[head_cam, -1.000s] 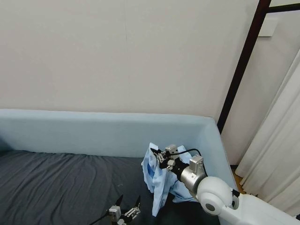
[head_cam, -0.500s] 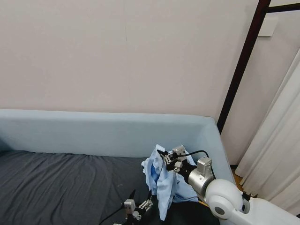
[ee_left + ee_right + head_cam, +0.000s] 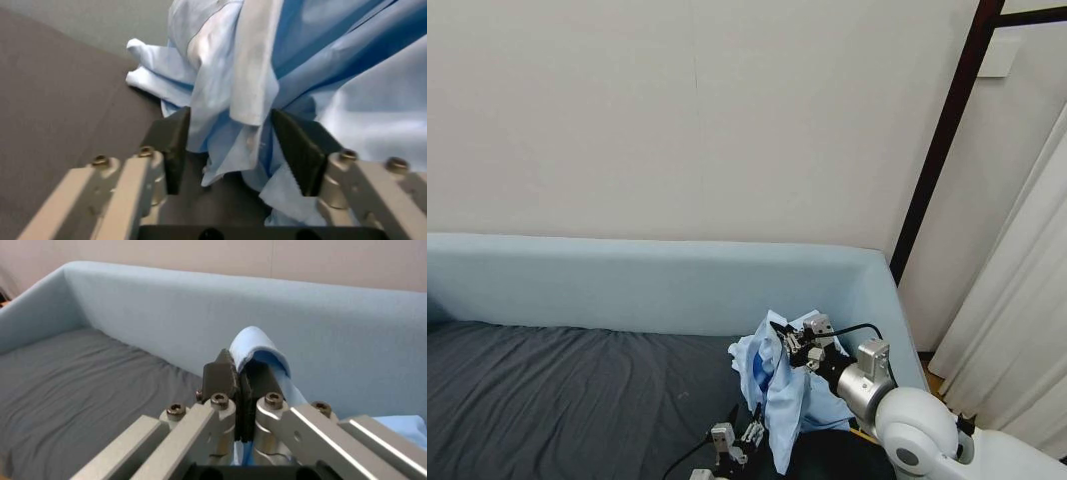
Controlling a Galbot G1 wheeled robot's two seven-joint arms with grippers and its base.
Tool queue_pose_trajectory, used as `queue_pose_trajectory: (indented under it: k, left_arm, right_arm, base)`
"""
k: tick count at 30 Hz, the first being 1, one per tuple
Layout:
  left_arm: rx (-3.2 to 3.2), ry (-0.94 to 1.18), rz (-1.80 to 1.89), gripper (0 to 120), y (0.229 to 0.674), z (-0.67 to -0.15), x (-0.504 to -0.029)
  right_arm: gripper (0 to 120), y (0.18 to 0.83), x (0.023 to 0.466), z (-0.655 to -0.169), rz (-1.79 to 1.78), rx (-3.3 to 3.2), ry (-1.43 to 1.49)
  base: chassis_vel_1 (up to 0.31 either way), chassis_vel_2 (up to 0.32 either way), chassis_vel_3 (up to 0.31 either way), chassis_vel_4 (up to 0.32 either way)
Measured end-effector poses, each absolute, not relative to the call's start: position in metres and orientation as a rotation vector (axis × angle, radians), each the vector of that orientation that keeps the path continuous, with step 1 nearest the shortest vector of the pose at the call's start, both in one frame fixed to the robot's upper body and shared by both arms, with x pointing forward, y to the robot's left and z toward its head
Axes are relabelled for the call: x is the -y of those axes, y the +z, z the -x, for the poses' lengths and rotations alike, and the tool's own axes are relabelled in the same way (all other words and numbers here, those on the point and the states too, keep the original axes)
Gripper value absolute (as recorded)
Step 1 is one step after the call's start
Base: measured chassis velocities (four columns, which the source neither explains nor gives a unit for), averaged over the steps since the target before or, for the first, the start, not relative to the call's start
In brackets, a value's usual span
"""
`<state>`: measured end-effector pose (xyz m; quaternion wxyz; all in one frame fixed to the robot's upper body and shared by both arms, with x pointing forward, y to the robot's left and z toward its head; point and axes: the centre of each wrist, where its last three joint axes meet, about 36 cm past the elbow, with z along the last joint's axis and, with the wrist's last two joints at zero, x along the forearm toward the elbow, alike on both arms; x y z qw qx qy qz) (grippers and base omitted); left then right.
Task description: Pick up the clothes from the sofa and hang them on the clothes hanger.
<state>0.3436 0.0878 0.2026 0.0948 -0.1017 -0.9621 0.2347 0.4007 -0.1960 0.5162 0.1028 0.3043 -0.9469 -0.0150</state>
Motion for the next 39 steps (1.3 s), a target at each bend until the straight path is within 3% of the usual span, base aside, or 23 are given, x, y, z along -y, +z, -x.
queue_pose_trajectory:
  k: [12, 19, 25, 34, 39]
  left_arm:
    - [2.842, 0.696, 0.269, 3, 0.194, -0.361, -0.075]
    - [2.847, 0.701, 0.247, 0, 0.197, -0.361, -0.083]
    - [2.934, 0.567, 0.267, 0, 0.204, -0.357, -0.131]
    - [3.063, 0.522, 0.315, 0, 0.295, -0.362, -0.206]
    - [3.137, 0.424, 0.445, 0, 0.405, -0.363, -0.261]
  right_arm:
    - [0, 0.517, 0.194, -0.398, -0.886, 2.795, -0.050]
    - [0, 0.516, 0.196, -0.400, -0.868, 2.800, -0.048]
    - [0, 0.509, 0.207, -0.407, -0.815, 2.808, -0.056]
    - [0, 0.527, 0.210, -0.420, -0.829, 2.843, -0.103]
    - [0, 0.564, 0.216, -0.430, -0.860, 2.876, -0.122]
  base:
    - [0.000, 0.000, 0.000, 0.000]
    - [0.000, 0.000, 0.000, 0.000]
    - [0.000, 0.000, 0.000, 0.000]
    - [0.000, 0.000, 0.000, 0.000]
    - [0.000, 0.000, 0.000, 0.000]
